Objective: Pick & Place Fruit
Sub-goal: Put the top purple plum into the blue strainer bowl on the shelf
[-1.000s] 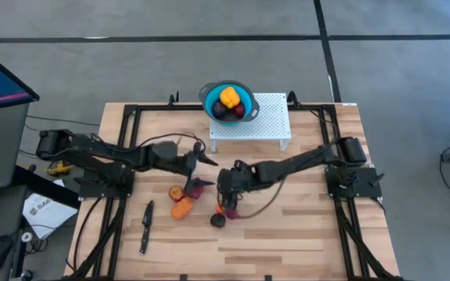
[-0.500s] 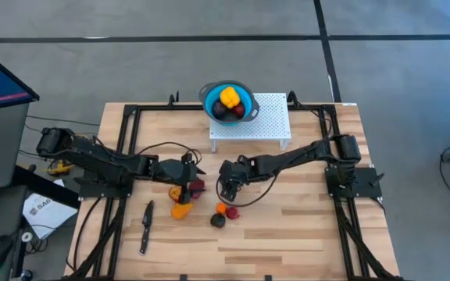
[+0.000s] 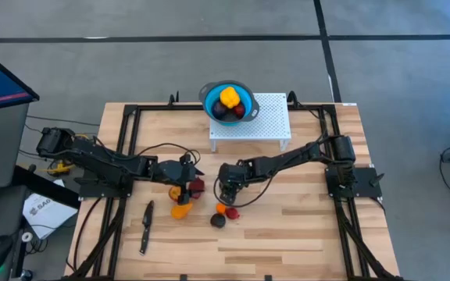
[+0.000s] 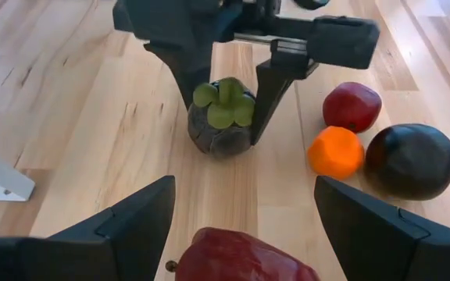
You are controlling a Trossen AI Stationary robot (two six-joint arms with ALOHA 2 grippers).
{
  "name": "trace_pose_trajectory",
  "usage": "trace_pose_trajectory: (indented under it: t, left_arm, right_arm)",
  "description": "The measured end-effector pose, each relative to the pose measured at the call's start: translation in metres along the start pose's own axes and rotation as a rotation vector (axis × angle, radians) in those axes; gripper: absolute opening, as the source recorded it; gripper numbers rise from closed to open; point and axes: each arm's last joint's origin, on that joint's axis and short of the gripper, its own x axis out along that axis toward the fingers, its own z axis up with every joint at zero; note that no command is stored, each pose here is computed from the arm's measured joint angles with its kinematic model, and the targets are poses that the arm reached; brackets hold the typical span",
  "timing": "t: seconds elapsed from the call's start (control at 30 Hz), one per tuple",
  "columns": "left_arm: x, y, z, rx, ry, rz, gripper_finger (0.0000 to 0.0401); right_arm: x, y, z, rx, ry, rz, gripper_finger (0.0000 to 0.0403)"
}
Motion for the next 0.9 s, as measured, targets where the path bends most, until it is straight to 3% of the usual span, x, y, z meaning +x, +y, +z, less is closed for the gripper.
trace_pose_trajectory:
  t: [0.3,0.7,0.9]
  left_arm:
    - [0.0,0.0,0.001,-0.003,-0.015,-0.001,0.0298]
    - [0.0,0.0,0.003,-0.005,-0.027,-0.006,0.0298]
    - [0.0,0.0,0.004,-0.005,-0.043,-0.006,0.0298]
  right_arm:
    - [0.004,-0.002,0.0,-0.008,-0.001,0.002,0.0249]
    - [0.002,-0.002,0.003,-0.029,-0.016,0.012,0.0353]
    - [-0.022,0.013,0.002,-0.074,-0.098,-0.059,0.0373]
